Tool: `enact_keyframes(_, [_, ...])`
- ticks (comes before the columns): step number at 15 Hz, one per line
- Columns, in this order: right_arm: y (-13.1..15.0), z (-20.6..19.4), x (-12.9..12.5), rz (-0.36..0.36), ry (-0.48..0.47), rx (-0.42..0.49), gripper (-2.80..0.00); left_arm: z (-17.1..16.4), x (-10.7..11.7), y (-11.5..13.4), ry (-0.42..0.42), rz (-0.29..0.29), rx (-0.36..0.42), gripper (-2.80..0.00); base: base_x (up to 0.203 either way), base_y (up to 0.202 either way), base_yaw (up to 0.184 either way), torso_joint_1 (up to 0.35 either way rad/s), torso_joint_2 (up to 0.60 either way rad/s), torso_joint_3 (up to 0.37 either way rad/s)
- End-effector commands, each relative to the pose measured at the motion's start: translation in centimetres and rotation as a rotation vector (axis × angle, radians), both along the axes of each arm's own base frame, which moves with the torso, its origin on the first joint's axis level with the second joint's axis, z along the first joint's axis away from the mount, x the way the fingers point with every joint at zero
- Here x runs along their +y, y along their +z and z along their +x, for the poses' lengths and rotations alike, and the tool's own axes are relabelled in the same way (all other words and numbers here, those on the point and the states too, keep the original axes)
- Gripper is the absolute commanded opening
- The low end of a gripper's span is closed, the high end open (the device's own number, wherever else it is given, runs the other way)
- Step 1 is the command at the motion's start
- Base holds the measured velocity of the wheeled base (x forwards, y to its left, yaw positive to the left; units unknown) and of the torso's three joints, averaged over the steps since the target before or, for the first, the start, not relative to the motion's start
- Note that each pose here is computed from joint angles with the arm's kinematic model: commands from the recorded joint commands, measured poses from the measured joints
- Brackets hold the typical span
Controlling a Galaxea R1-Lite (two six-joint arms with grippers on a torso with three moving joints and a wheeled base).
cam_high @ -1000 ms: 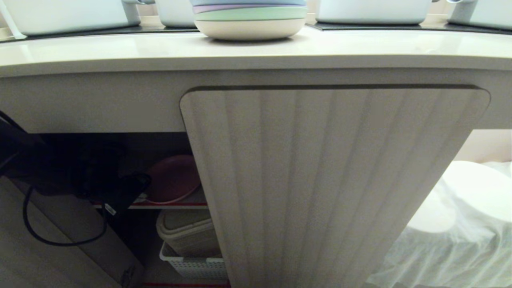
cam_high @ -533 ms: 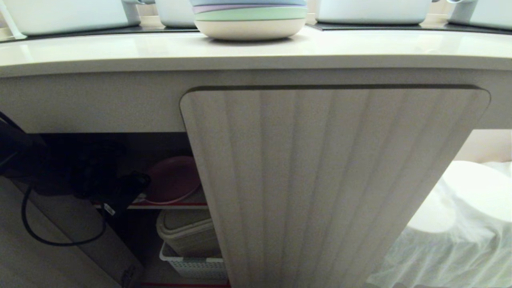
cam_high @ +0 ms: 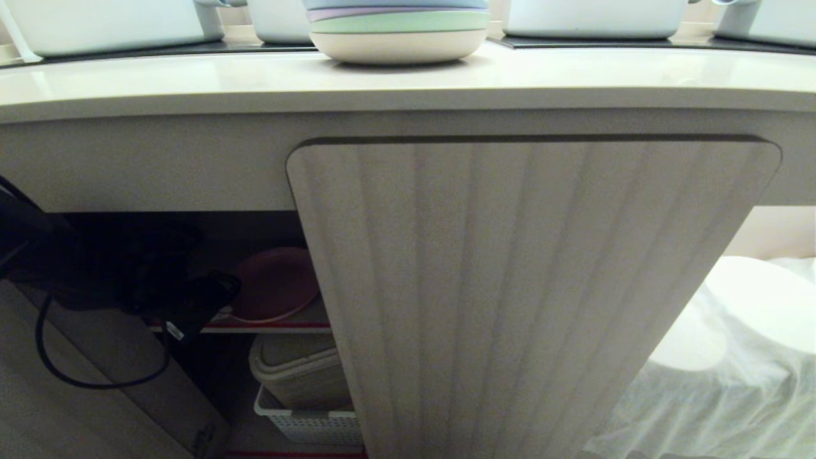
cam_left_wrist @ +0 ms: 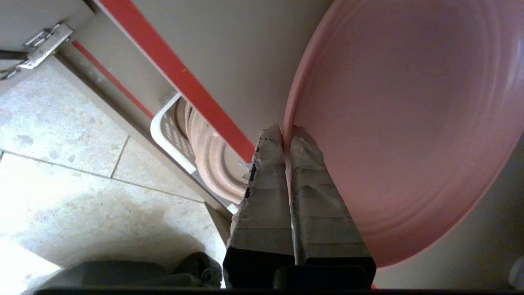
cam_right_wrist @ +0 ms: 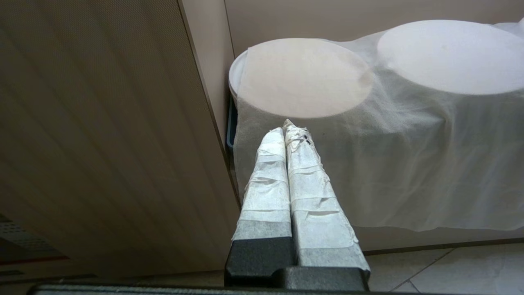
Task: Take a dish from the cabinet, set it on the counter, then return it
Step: Put it back into the cabinet
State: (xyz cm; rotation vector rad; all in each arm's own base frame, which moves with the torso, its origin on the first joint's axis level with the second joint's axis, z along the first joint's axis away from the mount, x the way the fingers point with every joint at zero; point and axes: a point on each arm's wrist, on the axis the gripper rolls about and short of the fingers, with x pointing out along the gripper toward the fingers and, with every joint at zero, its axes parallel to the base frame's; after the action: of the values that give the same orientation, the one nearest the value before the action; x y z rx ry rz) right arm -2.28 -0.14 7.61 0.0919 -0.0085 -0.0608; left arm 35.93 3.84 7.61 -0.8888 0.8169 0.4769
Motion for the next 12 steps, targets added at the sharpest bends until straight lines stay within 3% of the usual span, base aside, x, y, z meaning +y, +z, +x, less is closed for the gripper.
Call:
enact_keyframes(1, [0.00, 0.00, 0.00, 0.000, 0.000, 0.000, -2.80, 0.09, -0.02, -0.10, 0.002, -0.003, 0.001, -2.80, 0.000, 0.000, 0.000, 0.000, 0.00, 0.000])
enact_keyframes(12, [0.00, 0.00, 0.00, 0.000, 0.000, 0.000, -2.80, 0.32, -0.88, 0.08, -0.020, -0.004, -0.007, -2.80, 0.000, 0.000, 0.000, 0.000, 0.00, 0.000])
